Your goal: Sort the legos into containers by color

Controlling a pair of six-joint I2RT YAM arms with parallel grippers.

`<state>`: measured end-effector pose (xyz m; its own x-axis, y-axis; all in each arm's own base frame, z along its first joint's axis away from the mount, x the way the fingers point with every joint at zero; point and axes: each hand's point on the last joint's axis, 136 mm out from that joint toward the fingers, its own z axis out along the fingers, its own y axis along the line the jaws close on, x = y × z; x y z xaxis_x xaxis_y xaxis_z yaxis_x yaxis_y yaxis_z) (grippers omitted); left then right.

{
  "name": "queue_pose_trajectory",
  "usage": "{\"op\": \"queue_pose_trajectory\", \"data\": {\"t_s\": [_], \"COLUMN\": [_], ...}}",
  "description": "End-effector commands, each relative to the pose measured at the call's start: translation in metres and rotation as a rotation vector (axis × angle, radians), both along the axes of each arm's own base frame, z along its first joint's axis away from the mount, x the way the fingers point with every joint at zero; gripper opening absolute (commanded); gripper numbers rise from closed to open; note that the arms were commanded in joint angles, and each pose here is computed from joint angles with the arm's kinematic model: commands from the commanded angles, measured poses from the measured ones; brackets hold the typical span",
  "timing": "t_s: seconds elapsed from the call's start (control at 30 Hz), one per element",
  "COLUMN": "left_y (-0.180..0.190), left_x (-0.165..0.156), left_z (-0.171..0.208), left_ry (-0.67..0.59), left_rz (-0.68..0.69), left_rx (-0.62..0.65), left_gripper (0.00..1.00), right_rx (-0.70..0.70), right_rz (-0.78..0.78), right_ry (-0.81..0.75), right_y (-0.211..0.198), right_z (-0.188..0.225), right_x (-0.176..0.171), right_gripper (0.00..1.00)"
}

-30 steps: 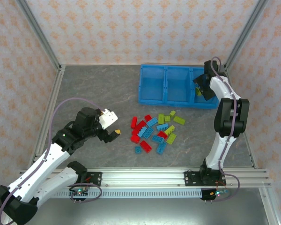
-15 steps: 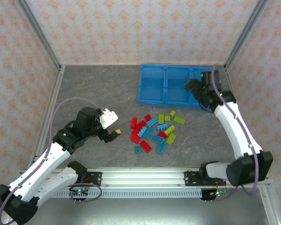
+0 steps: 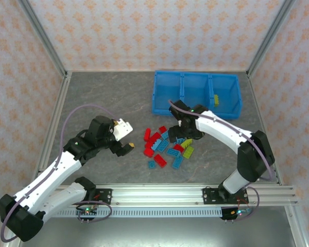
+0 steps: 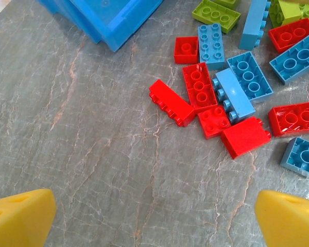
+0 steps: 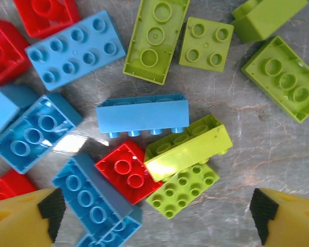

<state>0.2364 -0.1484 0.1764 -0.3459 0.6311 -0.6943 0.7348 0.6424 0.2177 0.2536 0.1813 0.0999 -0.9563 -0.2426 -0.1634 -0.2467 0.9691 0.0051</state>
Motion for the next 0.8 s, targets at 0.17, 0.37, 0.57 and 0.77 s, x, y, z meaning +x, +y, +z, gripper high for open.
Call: {"op": "queue_pose_trajectory", "data": {"t_s": [0.17, 0.37, 0.57, 0.77], "left_y": [0.000, -0.001, 0.000, 0.000], "left_x": [0.000, 0.000, 0.000, 0.000], "left_z": [0.015, 0.013, 0.013, 0.014], "left_ry": [-0.054, -0.046, -0.048, -0.051], "left_rz": [-0.015, -0.016, -0.012, -0.012], "left_rx": [-0.011, -0.010, -0.007, -0.007], "left_gripper": [1.00, 1.00, 1.00, 1.00], "right_rx": [-0.053, -0.032, -0.022, -0.030], "right_rz": [0.176, 0.157, 0.140, 0.091], "right_ry": [0.036, 0.005, 0.046, 0.014], "right_y": [0.006, 0.018, 0.024, 0.019], "right_z": [-0.027, -0.039, -0.060, -0.055], "right_x": [0.009, 0.025, 0.025, 0.027], "right_gripper": [1.00, 0.95, 0.84, 0.62]}}
